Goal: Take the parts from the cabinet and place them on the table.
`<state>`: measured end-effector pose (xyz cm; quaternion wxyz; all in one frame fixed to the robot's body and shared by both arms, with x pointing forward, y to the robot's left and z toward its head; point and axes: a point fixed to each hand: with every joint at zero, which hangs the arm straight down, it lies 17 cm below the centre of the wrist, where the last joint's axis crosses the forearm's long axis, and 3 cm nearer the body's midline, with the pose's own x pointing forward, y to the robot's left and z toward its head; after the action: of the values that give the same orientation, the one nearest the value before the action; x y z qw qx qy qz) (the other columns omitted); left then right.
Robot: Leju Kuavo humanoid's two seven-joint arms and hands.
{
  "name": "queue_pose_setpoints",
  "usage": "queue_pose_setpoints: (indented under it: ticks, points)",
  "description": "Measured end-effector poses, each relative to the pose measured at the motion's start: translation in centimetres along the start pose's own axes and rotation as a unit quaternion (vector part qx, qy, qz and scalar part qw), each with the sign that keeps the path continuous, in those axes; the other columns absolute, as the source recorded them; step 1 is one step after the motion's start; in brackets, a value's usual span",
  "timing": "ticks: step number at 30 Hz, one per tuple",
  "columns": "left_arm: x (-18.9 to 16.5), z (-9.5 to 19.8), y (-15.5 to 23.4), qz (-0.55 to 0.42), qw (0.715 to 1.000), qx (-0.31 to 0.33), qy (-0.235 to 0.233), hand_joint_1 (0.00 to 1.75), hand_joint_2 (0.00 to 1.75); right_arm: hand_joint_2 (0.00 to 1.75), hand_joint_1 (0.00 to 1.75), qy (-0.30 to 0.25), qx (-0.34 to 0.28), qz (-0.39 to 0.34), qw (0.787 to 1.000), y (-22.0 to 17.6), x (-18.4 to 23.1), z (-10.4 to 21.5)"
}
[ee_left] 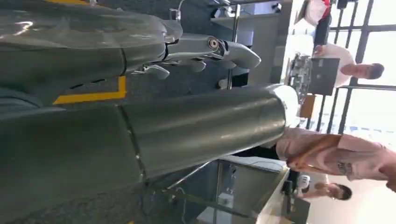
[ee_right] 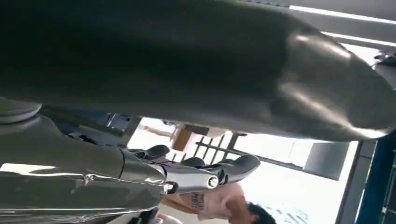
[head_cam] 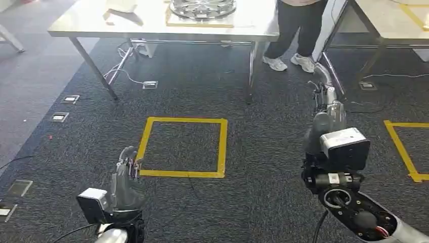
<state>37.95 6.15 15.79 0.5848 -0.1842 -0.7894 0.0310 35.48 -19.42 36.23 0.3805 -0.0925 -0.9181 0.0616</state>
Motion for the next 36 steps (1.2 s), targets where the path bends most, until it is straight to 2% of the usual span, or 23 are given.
queue_pose_setpoints:
  ticks: [36]
  points:
    - [0.08, -0.14, -0.06, -0.001, 1.000, -0.003, -0.001, 0.00, 0.00, 0.00, 0.00, -0.002, 0.002, 0.004, 1.000, 0.18, 0.04, 0.04]
